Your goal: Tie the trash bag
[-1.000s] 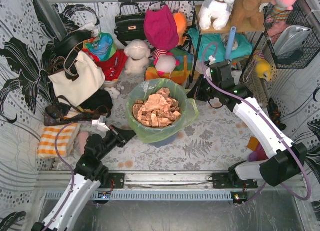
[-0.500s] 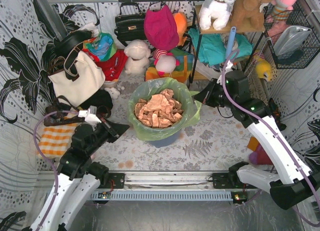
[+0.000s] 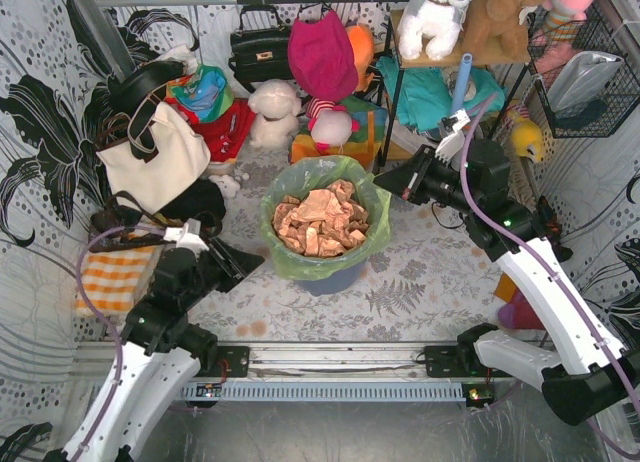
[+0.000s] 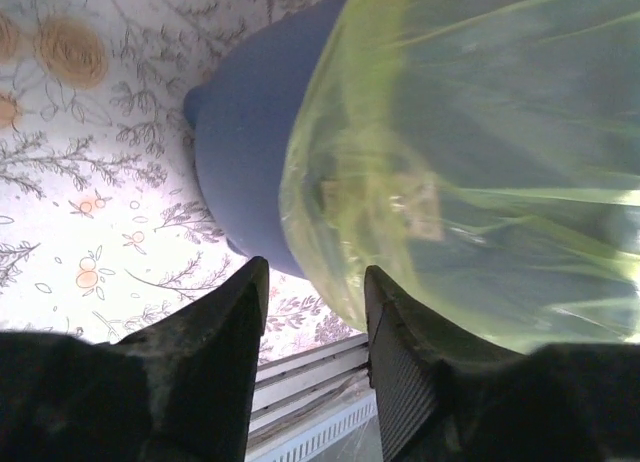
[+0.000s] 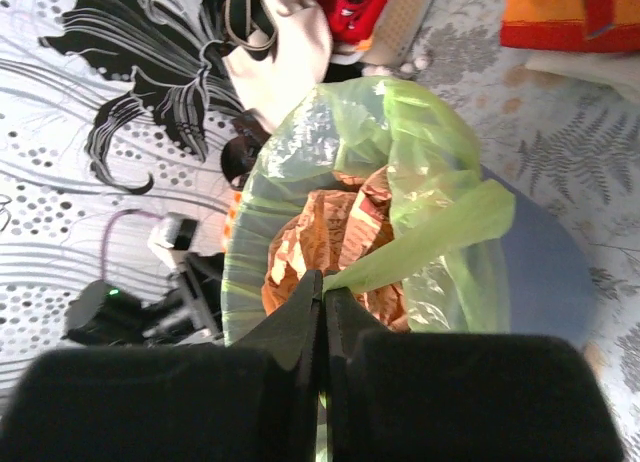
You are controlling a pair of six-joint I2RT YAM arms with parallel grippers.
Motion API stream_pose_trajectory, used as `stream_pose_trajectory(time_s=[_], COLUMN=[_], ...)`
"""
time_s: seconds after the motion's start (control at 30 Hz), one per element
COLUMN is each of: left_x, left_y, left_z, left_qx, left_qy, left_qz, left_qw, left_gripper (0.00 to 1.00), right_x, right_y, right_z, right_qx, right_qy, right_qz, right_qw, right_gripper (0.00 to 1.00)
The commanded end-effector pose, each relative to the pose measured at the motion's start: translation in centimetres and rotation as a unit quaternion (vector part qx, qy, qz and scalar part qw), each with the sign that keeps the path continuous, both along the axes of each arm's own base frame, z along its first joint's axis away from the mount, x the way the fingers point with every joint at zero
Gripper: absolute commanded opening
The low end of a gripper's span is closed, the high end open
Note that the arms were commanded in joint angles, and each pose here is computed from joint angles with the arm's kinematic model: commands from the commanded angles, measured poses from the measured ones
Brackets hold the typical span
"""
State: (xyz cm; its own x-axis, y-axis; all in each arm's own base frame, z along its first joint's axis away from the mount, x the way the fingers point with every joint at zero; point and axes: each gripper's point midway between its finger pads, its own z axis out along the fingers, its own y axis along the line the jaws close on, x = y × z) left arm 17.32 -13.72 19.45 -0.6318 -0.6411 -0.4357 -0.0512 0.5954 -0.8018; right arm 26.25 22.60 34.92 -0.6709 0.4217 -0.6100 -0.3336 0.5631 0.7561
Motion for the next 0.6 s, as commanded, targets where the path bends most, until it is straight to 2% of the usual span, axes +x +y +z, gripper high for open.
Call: stream_pose_trajectory(time_s=[0.0,0.1,0.23,0.4,0.5,0.57], left_x=[0.3,0.5,0.9,1.1,1.2,1.3], left_y=[-2.0,-2.9,-3.5,-3.5,-3.2,-3.1], left_z=[-0.3,0.2,0.0,-0.8,-0.8,-1.0], left_qx=[-0.058,-0.109,-0.173,-0.243,-0.251,-0.250], left_qy=[-0.022,-0.056,-0.088,-0.101,-0.106,-0.106], left_qz=[-0.032,-0.046,-0.045,-0.031,-0.021,-0.017], left_qw=[0.998,0.991,0.980,0.964,0.962,0.962], left_gripper=[0.56,0.63,0.63,0.55,0.48,0.48], right_x=[-0.3,-0.2,-0.1,-0.1,-0.1,-0.1], right_y=[2.0,2.0,1.9,1.5,1.5,1.5], right_z=[2.5,2.0,1.7,1.8,1.9,1.8], right_qx=[0.061,0.057,0.053,0.047,0.045,0.045], right_qy=[-0.043,-0.038,-0.034,-0.036,-0.034,-0.031], right_qz=[0.056,0.055,0.051,0.040,0.039,0.039], right_qw=[0.996,0.996,0.997,0.997,0.998,0.998], right_gripper=[0.00,0.00,0.00,0.00,0.00,0.00])
